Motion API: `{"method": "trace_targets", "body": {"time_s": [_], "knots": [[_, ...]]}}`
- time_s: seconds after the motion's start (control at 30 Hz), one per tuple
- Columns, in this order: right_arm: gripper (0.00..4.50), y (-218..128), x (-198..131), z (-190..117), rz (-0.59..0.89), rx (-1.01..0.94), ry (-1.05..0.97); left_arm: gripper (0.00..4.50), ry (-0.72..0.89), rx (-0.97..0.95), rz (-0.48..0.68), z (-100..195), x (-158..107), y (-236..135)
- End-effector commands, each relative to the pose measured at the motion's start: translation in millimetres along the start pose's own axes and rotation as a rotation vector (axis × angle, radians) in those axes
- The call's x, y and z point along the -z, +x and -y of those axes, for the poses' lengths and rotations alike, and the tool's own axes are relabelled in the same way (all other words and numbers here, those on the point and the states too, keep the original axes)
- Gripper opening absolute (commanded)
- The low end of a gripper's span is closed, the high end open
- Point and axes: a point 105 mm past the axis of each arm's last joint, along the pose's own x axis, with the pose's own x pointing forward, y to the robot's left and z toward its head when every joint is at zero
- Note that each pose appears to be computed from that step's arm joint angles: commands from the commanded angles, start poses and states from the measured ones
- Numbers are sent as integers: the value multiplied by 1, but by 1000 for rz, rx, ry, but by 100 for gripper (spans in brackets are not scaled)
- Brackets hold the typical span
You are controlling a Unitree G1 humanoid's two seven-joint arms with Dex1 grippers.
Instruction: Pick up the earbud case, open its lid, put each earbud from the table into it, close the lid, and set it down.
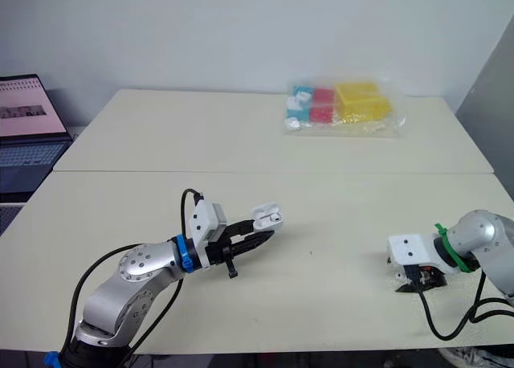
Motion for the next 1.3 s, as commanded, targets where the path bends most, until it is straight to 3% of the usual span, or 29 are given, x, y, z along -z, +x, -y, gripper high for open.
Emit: {"method": "trace_targets", "body": {"time_s": [0.03,0.2,0.53,0.9,1.0,1.23,1.3], "knots": [[315,-19,-2,5,-113,110,29,79,32,10,39,3,-12,-1],[315,-10,-18,-2,-141,124,53,79,37,17,41,4,-11,1],[315,12,9,-6,-259,89,35,79,37,17,45,4,-11,2],[315,19,10,-4,-244,60,30,79,34,10,45,4,-11,2],[263,21,8,-4,-240,60,32,79,36,10,43,4,-11,2],[38,20,9,-9,-251,35,34,79,35,12,43,5,-12,2],[35,18,9,-9,-254,33,33,79,35,12,43,5,-12,2]]}}
